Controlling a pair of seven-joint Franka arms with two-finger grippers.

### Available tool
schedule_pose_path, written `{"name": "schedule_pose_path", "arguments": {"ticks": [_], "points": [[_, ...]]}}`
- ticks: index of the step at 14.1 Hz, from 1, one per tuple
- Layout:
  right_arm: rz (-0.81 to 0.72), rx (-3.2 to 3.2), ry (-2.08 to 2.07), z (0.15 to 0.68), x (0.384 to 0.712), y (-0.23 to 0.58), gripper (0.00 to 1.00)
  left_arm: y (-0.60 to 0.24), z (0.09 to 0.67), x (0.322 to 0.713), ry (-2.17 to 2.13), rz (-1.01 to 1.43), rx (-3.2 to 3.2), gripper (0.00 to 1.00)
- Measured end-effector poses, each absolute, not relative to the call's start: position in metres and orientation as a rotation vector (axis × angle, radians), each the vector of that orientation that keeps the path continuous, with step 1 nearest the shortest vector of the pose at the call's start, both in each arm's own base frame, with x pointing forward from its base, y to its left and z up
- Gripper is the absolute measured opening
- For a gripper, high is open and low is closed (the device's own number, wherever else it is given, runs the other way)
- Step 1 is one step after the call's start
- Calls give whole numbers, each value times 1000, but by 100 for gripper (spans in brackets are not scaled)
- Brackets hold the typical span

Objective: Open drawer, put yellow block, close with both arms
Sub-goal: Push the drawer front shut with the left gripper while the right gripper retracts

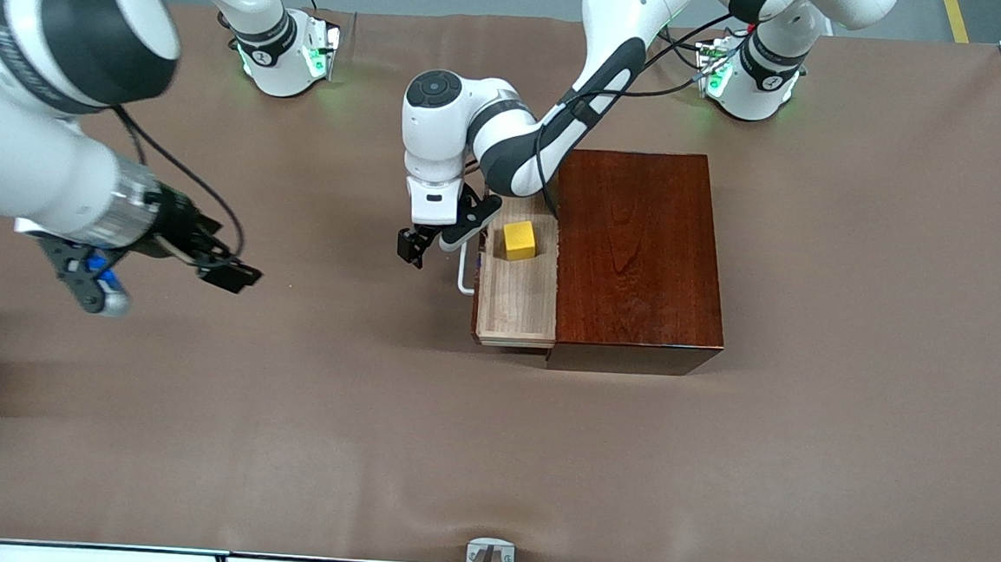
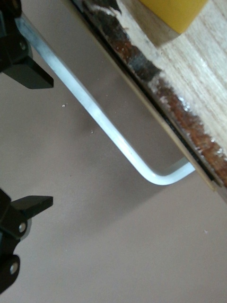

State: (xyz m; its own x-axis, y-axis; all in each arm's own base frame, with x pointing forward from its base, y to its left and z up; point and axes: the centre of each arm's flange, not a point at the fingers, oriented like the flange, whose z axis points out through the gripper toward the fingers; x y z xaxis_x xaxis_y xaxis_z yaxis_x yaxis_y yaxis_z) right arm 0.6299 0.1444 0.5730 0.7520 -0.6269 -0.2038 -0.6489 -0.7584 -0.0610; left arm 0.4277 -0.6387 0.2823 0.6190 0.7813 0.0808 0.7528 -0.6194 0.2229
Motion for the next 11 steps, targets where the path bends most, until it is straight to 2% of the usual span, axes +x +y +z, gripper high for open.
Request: {"name": "schedule_pose_path", "arguments": {"ticks": [3,8,11], "points": [[264,-2897,837,595,616,114,100,-625,282,437,1378,281,2726,100],[196,-3005,597,623,603,68,100,-566,278,484,1608,307,2800,100],[204,-3023,427,631,595,32,100,-548,271,494,1678,299,2826,100]]}}
